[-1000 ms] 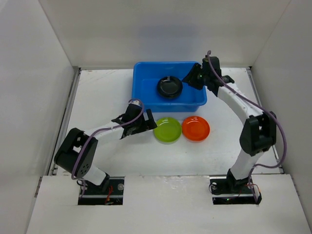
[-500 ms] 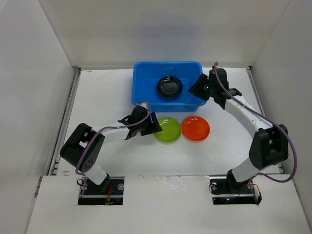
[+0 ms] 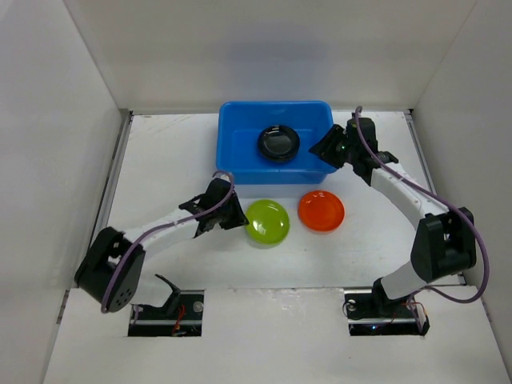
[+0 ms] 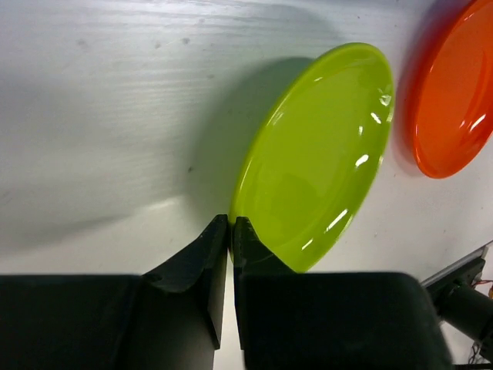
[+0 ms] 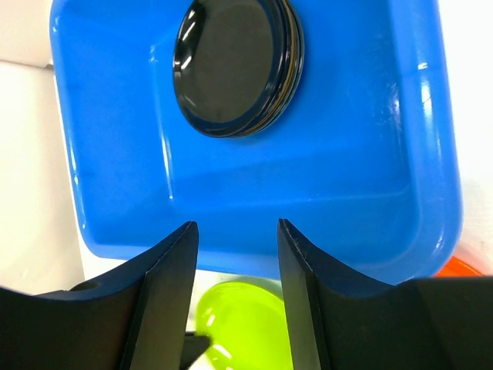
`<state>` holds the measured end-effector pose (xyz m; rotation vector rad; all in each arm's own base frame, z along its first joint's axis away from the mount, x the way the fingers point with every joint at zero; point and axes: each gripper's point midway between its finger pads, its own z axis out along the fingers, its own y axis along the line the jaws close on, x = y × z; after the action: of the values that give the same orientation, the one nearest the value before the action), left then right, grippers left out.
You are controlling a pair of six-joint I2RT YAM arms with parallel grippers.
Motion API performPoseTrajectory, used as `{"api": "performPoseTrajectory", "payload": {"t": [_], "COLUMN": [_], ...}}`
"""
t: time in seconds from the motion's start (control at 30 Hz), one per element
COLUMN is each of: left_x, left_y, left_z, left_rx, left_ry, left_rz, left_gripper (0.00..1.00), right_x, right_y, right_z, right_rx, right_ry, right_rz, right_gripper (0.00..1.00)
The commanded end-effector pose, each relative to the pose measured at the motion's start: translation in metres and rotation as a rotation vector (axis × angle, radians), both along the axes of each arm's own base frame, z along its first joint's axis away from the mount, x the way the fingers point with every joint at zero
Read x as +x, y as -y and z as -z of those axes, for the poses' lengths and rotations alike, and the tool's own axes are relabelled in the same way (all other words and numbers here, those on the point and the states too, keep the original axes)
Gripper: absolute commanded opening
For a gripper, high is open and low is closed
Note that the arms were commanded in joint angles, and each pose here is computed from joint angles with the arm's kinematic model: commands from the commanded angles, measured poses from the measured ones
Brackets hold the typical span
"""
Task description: Place the plates into the plastic bin on the countertop
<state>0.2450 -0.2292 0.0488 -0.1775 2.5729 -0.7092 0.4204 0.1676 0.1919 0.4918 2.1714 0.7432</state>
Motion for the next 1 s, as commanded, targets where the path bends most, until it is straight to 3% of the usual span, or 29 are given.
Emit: {"api": "performPoseTrajectory", "payload": {"t": [0.0,0.33,0.53,0.73,0.97], "left_x": [-0.008,0.006,0.057,0.152,0.24], "left_y": [-0.029,-0.052,-0.041,-0.028,0.006], "left_z": [-0.021,-0.175,-0.254,-0.255,-0.201], "left_rx": [0.057,-0.03,-0.094,-0.147,-0.134], "left_ry": [0.03,0.266,0.399,0.453,0.395], "left_rz": [-0.052,-0.087,-0.069,-0.095,-0.057], "left_gripper": [0.0,0.0,0.01,0.02,0.03], "right_x": [0.005,-0.003,-0.031,-0.078,-0.119], "right_y": [-0.002,0.033,0.072,0.107,0.112], "right_z": [-0.029,-0.031,-0.023,0.009,0.027], "right_rx": [0.047,0.047,0.034,0.008,0.012], "right_ry": [0.094,0.105,0.089,0.021,-0.011], "right_rz": [-0.008,0.056,0.154,0.265,0.273], "right_gripper": [0.51,0.51,0.52,0.53,0.54]}}
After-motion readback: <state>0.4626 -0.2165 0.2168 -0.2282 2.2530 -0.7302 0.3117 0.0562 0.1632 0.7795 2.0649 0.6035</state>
